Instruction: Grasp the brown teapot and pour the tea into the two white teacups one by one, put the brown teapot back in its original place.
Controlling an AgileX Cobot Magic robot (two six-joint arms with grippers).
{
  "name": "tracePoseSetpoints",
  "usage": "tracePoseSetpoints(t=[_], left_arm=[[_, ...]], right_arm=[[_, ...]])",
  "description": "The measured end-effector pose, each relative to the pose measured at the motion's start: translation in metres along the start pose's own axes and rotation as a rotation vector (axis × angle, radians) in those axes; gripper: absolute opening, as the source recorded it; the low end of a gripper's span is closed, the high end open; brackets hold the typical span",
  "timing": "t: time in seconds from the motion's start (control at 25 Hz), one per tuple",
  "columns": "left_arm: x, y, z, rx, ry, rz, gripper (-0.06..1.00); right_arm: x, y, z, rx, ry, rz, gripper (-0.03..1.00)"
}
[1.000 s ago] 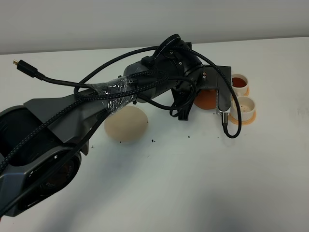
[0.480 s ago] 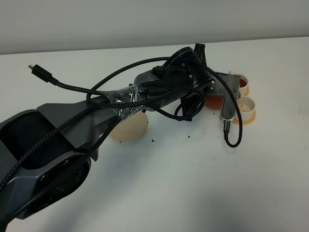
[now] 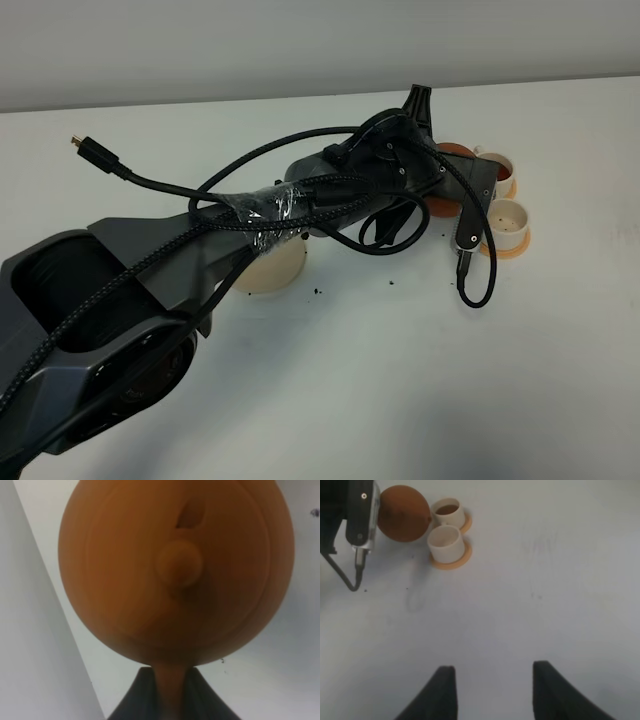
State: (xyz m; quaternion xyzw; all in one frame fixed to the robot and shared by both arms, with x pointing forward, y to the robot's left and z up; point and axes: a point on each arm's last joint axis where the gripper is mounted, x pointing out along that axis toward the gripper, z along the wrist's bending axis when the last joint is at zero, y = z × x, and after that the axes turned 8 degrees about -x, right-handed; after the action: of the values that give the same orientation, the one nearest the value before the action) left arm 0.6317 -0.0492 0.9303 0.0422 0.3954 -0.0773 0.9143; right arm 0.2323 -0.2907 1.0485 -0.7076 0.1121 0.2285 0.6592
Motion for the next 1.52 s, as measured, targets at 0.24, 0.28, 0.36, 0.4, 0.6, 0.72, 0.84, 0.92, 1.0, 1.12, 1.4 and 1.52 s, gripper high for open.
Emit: tracePoseSetpoints(t=[0.24,0.28,0.36,0.4,0.6,0.72,0.84,0.92,1.0,1.12,1.4,1.52], left_arm=[[-0.001,-0.01,-0.003,0.043,-0.066,0.024,0.12],[-0.002,-0.011,-0.003,0.056,-0.077,0.026,0.12],[-0.003,-0.012,-0.003,0.07,-0.089,0.028,0.12],[-0.003,-0.013,-0.003,0.075,-0.092,0.028,0.12],[-0.007,-0.019,-0.003,0.129,-0.125,0.033,0.12],[-0.009,-0.023,-0.002,0.179,-0.16,0.042,0.12],[-0.011,-0.025,-0.001,0.223,-0.19,0.053,0.12],[-0.013,-0.026,0.0,0.248,-0.206,0.064,0.12],[-0.013,-0.026,0.001,0.265,-0.215,0.067,0.12],[-0.013,-0.026,0.001,0.289,-0.217,0.07,0.12],[-0.013,-0.029,0.002,0.346,-0.228,0.047,0.12],[-0.014,-0.03,0.003,0.377,-0.244,0.044,0.12]], right_arm=[[0.0,0.0,0.0,0.0,0.0,0.0,0.37],[0.0,0.0,0.0,0.0,0.0,0.0,0.37],[0.0,0.0,0.0,0.0,0.0,0.0,0.37],[0.0,0.0,0.0,0.0,0.0,0.0,0.37],[0.0,0.0,0.0,0.0,0.0,0.0,0.37],[0.0,0.0,0.0,0.0,0.0,0.0,0.37],[0.0,0.0,0.0,0.0,0.0,0.0,0.37],[0.0,0.0,0.0,0.0,0.0,0.0,0.37],[0.0,0.0,0.0,0.0,0.0,0.0,0.37],[0.0,0.0,0.0,0.0,0.0,0.0,0.37],[0.0,0.0,0.0,0.0,0.0,0.0,0.37],[0.0,0.0,0.0,0.0,0.0,0.0,0.37]])
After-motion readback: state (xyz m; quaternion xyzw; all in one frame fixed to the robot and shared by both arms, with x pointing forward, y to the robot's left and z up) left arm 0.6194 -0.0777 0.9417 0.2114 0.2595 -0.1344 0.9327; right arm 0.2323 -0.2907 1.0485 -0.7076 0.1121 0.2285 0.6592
